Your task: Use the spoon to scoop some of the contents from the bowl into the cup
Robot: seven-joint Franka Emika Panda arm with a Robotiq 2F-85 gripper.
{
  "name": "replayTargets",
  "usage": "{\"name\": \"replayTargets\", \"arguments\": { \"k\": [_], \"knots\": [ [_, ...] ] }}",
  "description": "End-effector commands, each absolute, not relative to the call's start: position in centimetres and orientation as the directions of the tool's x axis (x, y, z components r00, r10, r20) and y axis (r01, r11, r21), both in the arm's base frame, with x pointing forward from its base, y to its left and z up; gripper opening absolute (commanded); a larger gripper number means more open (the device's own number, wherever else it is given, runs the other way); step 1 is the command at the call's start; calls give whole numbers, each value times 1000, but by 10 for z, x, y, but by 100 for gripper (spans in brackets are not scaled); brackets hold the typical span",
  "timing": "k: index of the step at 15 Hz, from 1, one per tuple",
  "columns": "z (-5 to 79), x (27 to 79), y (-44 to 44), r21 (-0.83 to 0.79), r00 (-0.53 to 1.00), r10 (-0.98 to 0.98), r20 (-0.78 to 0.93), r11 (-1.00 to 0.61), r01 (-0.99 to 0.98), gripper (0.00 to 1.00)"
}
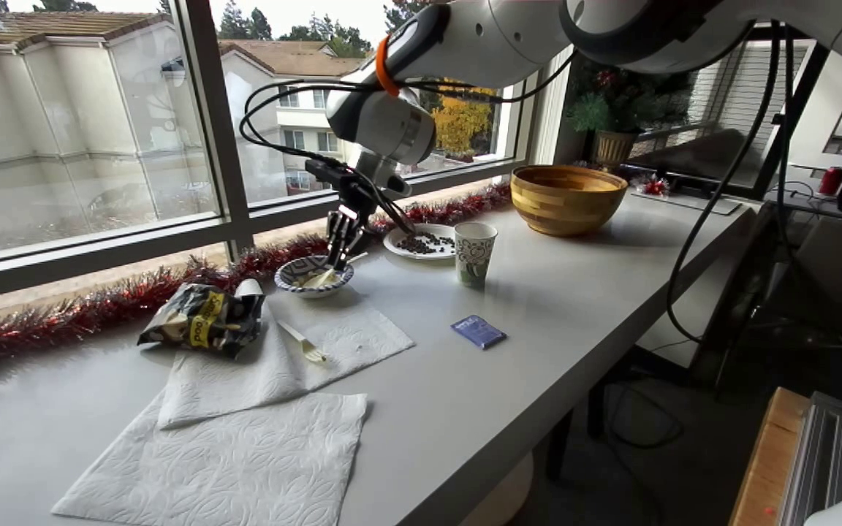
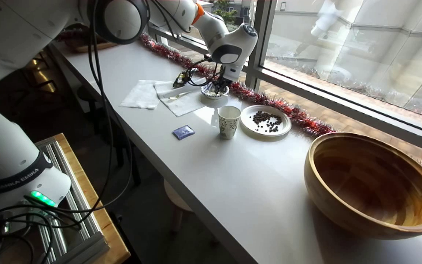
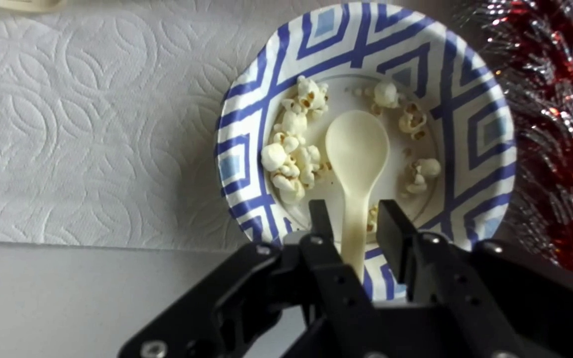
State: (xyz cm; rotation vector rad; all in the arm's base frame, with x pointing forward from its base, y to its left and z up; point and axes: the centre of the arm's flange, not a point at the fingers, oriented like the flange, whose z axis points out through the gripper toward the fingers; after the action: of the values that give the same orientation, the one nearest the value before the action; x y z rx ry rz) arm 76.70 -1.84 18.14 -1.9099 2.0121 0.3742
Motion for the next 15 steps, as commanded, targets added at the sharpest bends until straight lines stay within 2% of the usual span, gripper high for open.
{"name": "replayTargets", "arguments": {
  "k": [1,3,6,8,9,10,12,13,15],
  "knots": [
    [179,778,-18,-33,-53,-895,-444,75,-997,39],
    [178,777,-19,-30,-54,-896,-441,75,-997,47],
    [177,776,-22,-28,-55,-896,-440,75,-997,44],
    [176,776,-24,-30,-56,-897,-439,77,-997,38],
    [176,776,-25,-32,-56,-898,-436,77,-996,29],
    [176,776,-26,-33,-57,-898,-435,79,-996,29],
    [176,775,-29,-33,-59,-899,-434,81,-996,17],
    [176,775,-31,-33,-59,-900,-432,82,-996,6],
    [180,774,-31,-32,-60,-899,-433,82,-996,2]
  ]
}}
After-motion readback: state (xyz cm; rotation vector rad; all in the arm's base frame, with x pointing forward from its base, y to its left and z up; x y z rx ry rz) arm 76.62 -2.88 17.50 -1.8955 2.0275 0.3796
